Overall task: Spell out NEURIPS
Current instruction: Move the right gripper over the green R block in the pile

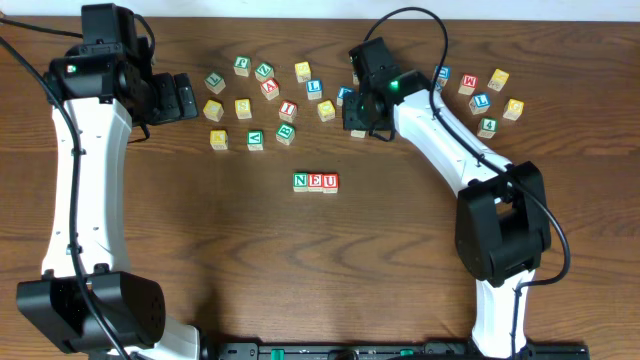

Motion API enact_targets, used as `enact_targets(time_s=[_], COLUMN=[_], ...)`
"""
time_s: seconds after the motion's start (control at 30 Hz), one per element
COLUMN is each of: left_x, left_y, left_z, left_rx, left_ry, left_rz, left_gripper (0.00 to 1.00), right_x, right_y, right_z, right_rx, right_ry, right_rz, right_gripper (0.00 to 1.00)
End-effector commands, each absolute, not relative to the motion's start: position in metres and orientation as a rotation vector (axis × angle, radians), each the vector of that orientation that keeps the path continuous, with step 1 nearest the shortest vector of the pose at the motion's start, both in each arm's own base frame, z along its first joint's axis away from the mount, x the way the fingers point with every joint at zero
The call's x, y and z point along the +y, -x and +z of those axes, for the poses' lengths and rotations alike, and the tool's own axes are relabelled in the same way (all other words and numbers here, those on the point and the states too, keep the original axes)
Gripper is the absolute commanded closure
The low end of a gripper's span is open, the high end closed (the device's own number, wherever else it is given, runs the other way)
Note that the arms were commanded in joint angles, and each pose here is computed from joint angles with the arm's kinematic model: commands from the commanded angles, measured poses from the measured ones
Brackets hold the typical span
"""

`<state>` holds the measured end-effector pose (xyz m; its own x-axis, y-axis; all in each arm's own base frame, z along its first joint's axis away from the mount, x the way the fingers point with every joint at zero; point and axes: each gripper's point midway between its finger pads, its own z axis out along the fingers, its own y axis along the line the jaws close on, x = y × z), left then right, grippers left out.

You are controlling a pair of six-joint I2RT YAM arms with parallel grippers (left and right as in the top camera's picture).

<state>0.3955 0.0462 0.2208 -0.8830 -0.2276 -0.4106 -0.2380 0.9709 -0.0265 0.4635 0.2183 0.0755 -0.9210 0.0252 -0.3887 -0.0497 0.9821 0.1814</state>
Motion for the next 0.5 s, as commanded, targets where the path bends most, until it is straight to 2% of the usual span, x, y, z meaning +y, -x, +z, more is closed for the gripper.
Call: enact_targets(time_s=[0.0,0.2,0.47], left_x=[0.050,0.050,0.050], left_y=[-0.395,-0.395,-0.395], left_z=[0.228,0.228,0.228], left_rx=[2.682,2.682,2.682], left_ry=[0.323,0.323,0.323], left_rz=[0.055,0.055,0.055], left_gripper=[0.00,0.00,0.00], right_x=[0.214,0.210,0.211], right_y=[-0.464,-0.469,-0.473], right_z=[0.062,0.045,0.018], right_rx=[2.731,2.734,2.753], right_ry=[-0.032,-0.041,-0.061], right_rz=[0.203,0.156,0.141], right_gripper=[0.51,0.47,0.50])
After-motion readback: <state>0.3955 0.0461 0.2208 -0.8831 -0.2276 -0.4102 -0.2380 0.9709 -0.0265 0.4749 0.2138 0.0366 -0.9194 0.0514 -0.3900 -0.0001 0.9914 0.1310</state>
